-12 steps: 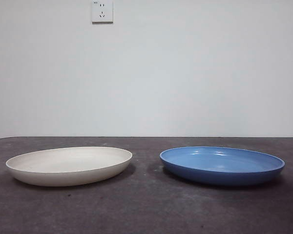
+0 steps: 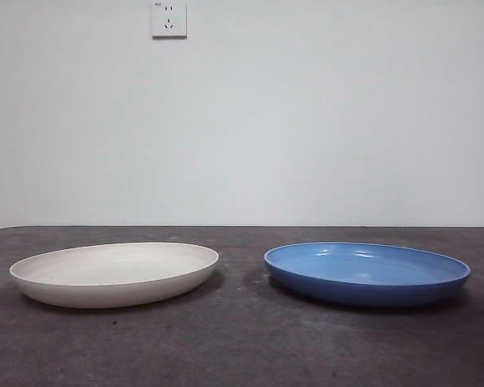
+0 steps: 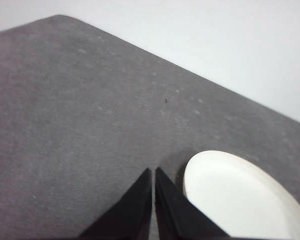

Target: Pick up the white plate, put it on the blue plate, put it on desk

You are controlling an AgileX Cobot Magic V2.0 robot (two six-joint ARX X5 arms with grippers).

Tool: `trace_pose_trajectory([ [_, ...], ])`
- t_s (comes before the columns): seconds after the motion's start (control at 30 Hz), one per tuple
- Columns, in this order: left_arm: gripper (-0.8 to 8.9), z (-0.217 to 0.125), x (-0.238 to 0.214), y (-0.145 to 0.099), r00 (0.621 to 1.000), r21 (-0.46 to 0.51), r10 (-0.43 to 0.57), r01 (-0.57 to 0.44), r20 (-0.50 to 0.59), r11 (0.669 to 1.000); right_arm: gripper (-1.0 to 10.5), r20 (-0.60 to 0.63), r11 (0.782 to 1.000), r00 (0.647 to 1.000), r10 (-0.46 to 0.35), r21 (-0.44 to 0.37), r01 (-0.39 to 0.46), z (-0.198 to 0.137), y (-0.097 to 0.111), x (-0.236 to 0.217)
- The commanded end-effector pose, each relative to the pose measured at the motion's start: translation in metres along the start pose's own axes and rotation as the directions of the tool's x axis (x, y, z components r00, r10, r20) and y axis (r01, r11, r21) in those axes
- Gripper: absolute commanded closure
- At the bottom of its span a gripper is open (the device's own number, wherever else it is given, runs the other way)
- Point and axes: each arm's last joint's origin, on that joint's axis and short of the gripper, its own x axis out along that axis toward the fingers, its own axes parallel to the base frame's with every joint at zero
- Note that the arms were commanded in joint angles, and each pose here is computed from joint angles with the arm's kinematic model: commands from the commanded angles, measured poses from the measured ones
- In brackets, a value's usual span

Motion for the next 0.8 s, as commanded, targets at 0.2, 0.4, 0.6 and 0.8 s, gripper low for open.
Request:
trace_pose_trajectory([
  [0.2, 8.03, 0.018, -0.009, -0.009, 1.000, -0.075, -0.004, 0.005, 0.015, 0.997, 9.4, 0.075, 0.998, 0.997, 0.017, 0.061, -0.021, 0.023, 0.007, -0.007],
  [0.4, 8.03, 0.048, -0.020, -0.023, 0.999, -0.069, -0.018, 0.021, 0.045, 0.997, 9.4, 0.166, 0.998, 0.986, 0.017, 0.049, -0.025, 0.057, 0.017, -0.019],
  [0.6, 8.03, 0.085, -0.026, -0.042, 0.998, 0.026, -0.058, 0.059, -0.009, 0.998, 9.4, 0.173, 0.999, 0.985, 0.026, 0.038, -0.033, 0.098, 0.029, -0.028],
  [0.8, 8.03, 0.117, -0.020, -0.060, 0.977, 0.126, -0.135, 0.157, -0.167, 0.980, 9.4, 0.013, 0.995, 0.996, 0.087, -0.050, -0.086, 0.139, 0.042, -0.025],
])
